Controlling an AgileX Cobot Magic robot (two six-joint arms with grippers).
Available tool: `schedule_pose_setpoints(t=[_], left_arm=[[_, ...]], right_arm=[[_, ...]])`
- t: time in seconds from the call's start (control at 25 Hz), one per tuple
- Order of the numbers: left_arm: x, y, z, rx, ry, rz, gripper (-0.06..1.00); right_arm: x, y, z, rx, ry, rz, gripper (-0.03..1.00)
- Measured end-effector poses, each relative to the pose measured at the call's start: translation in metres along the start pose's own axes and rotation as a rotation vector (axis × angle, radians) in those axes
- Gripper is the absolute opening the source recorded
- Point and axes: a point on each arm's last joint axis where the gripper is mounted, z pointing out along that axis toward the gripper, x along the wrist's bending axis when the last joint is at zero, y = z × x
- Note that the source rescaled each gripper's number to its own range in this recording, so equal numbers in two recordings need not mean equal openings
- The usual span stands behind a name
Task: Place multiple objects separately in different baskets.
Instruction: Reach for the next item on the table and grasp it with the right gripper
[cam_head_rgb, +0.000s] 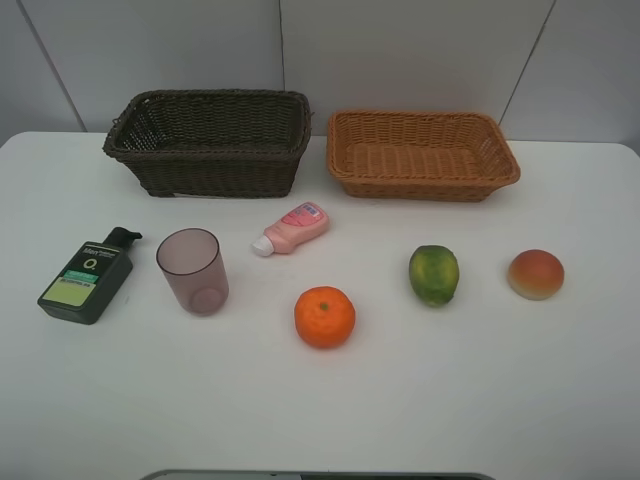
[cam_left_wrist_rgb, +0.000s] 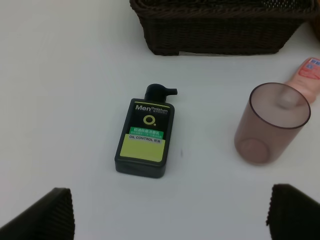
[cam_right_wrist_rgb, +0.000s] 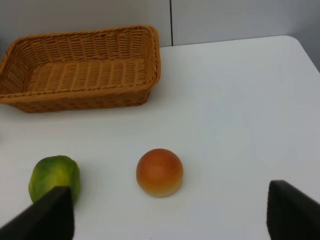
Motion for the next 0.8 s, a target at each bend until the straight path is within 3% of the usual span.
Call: schedule_pose_setpoints(t=[0.8], left_arm=[[0.0000,0.0000,0.0000,0.000,0.000,0.000,0.99]], right_arm=[[0.0000,0.0000,0.0000,0.000,0.000,0.000,0.60]])
